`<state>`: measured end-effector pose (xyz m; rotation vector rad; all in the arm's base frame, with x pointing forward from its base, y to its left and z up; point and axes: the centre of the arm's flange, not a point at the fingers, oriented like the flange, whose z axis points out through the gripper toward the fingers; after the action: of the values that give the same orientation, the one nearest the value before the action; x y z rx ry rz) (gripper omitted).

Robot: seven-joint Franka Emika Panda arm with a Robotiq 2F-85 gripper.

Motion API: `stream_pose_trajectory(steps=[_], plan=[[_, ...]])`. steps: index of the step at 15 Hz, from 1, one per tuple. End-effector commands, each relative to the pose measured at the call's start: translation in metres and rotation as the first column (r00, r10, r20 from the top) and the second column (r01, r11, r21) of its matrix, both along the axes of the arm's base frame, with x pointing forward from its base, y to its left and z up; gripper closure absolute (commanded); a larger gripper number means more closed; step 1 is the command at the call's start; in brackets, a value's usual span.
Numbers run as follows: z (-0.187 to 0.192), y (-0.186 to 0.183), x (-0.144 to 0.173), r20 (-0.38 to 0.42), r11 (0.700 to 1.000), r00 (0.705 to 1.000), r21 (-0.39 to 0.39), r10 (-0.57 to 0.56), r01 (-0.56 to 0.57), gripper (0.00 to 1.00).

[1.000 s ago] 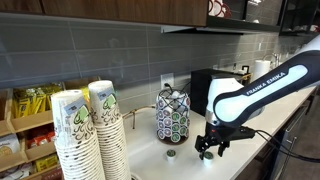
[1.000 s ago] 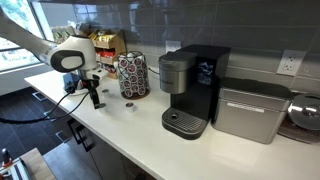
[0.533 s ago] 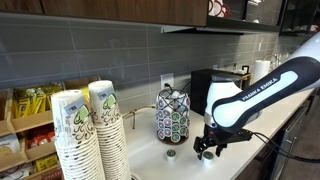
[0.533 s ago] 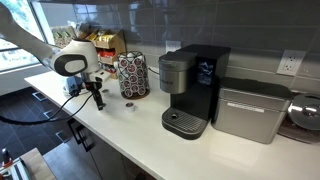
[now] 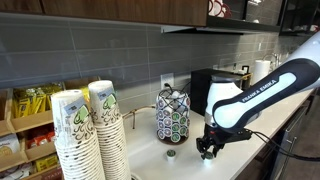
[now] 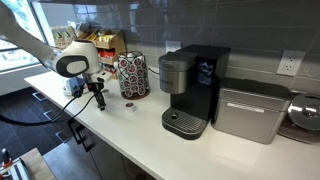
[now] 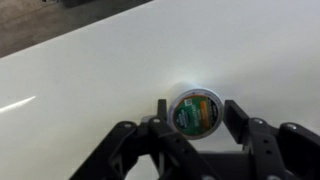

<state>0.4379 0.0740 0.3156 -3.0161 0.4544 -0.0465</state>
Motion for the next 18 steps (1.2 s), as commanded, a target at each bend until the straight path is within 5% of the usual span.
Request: stream_pose_trajectory(steps=[1, 6, 9, 16, 17, 18], plan=[[-0.002, -0.004, -0.001, 0.016, 1.000, 1.000, -0.019, -0.002, 0.002, 0.69], [0.008, -0.008, -0.002, 0.029, 1.000, 1.000, -0.017, 0.003, -0.002, 0.71], [0.024, -0.008, -0.006, 0.069, 0.999, 0.998, 0.053, 0.008, -0.012, 0.71], [0.060, -0.008, -0.007, 0.289, 0.971, 0.956, 0.240, -0.045, -0.027, 0.71], [0.061, -0.005, 0.007, 0.236, 0.981, 0.971, 0.194, -0.047, 0.001, 0.46], [0.065, -0.005, 0.007, 0.259, 0.978, 0.965, 0.210, -0.049, -0.007, 0.46]])
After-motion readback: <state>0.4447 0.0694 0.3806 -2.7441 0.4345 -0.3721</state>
